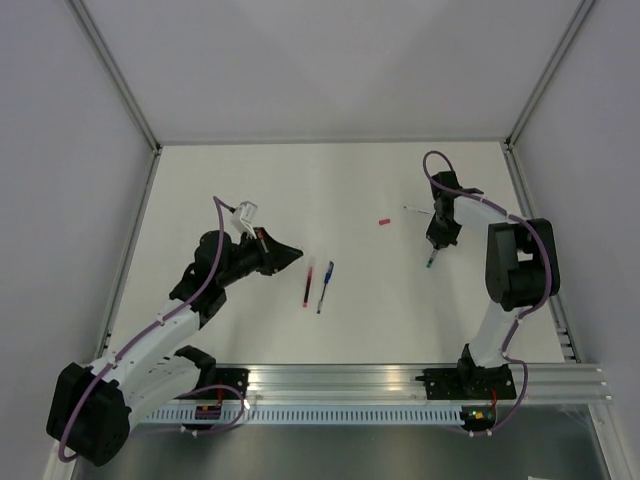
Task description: Insert the pens into the pen caps
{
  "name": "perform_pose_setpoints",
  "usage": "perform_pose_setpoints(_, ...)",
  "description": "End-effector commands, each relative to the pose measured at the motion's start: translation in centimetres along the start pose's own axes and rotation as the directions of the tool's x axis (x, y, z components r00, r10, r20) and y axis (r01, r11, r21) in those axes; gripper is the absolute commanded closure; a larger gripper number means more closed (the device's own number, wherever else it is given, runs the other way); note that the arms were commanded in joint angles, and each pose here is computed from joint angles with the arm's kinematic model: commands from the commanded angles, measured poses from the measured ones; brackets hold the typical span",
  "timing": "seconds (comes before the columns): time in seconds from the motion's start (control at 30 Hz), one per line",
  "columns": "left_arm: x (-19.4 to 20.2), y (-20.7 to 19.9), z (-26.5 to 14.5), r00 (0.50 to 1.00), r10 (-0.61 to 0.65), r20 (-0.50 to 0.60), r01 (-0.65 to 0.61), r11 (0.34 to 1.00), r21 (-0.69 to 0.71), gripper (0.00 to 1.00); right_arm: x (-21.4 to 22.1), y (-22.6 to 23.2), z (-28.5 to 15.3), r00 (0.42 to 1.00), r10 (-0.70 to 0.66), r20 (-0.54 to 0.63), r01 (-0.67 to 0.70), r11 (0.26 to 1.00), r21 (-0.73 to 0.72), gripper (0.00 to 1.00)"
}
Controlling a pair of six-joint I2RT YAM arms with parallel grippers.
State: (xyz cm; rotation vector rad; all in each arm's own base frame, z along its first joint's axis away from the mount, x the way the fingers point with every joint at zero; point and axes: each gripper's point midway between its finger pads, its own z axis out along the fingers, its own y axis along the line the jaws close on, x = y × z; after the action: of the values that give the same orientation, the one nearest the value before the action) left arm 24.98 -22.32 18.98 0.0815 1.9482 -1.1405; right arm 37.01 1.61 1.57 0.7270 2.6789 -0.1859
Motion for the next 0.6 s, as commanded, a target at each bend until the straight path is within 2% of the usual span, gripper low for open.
perform_pose_setpoints(0.0,-0.9,-3.0,-0.3,1.000,0.027,0.015,-0.029,0.991,0.133,0.98,0.1,-0.7,-4.2,0.991,-0.104,0.089,0.107,0.994,-0.032,1.00)
perform_pose_setpoints(0.03,-0.9,-3.2,-0.4,1.000,0.025,0.010,-0.026,0.989,0.147,0.98,1.0,-1.3,-4.6,0.989,-0.118,0.094,0.122,0.992,-0.042,1.00)
perform_pose_setpoints(0.07,-0.7,-3.6,-0.5,1.000,0.025,-0.002,-0.025,0.985,0.169,0.98,-0.1,-0.9,-6.9,0.981,-0.092,0.174,0.111,0.988,-0.104,1.00)
perform_pose_setpoints(0.13,-0.8,-4.3,-0.6,1.000,0.026,-0.004,-0.025,0.980,0.199,0.98,1.4,-0.8,-8.0,0.979,-0.097,0.180,0.129,0.976,-0.177,1.00)
perform_pose_setpoints(0.2,-0.7,-5.1,-0.9,1.000,0.027,-0.013,-0.023,0.971,0.236,0.98,1.6,0.6,-12.0,0.959,-0.074,0.274,0.165,0.931,-0.326,1.00)
perform_pose_setpoints(0.23,-0.8,-5.2,-1.0,1.000,0.023,-0.008,-0.020,0.970,0.241,0.98,2.6,1.1,-12.8,0.959,-0.085,0.270,0.186,0.908,-0.375,1.00)
perform_pose_setpoints(0.33,-0.9,-6.5,-1.2,0.999,0.034,-0.002,-0.032,0.955,0.294,0.98,5.2,4.7,-16.3,0.933,-0.126,0.338,0.308,0.765,-0.566,1.00)
perform_pose_setpoints(0.37,-1.1,-6.7,-1.2,1.000,0.022,0.002,-0.022,0.955,0.297,0.98,5.4,6.3,-19.6,0.913,-0.093,0.398,0.356,0.659,-0.663,1.00)
perform_pose_setpoints(0.43,-1.9,-7.3,-1.2,0.999,0.018,0.026,-0.026,0.949,0.316,0.98,7.4,7.6,-21.4,0.902,-0.090,0.422,0.396,0.558,-0.729,1.00)
perform_pose_setpoints(0.47,-2.5,-7.9,-1.2,0.999,0.016,0.039,-0.028,0.944,0.330,0.98,7.4,8.3,-23.8,0.882,-0.053,0.469,0.434,0.479,-0.763,1.00)
perform_pose_setpoints(0.57,-4.1,-9.8,-1.3,0.998,-0.012,0.060,-0.013,0.920,0.392,0.98,8.9,9.5,-26.9,0.848,-0.025,0.529,0.506,0.335,-0.795,1.00)
